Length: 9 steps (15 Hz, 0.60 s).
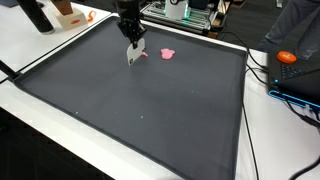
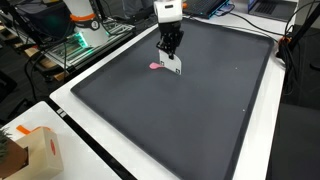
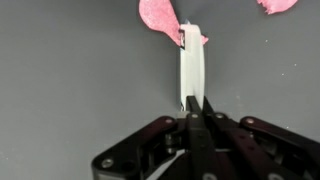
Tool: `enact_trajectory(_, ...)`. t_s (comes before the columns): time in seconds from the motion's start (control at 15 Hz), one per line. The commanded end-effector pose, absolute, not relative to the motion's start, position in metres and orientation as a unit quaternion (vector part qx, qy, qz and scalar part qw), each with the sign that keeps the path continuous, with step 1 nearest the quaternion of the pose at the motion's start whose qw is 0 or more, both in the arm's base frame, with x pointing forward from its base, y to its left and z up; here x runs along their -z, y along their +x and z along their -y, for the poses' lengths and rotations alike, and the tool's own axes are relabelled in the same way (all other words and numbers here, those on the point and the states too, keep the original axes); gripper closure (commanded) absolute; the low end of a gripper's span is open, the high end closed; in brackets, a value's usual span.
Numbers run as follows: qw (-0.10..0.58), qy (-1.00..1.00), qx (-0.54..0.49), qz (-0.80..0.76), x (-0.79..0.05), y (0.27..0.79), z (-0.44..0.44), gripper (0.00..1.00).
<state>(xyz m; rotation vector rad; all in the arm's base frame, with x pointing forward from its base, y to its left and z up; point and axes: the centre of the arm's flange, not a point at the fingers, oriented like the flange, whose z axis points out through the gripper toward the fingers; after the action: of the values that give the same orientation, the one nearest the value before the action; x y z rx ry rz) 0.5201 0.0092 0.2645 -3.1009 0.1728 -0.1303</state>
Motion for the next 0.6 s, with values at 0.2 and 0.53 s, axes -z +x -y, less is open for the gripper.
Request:
enact_trajectory(0.2, 0.019, -0.997, 0.027, -0.070, -0.255, 0.513, 0.014, 0.99)
enact_trajectory(0.53, 0.040, -0.996, -0.007, -0.079, -0.253, 0.483, 0.023, 0.99)
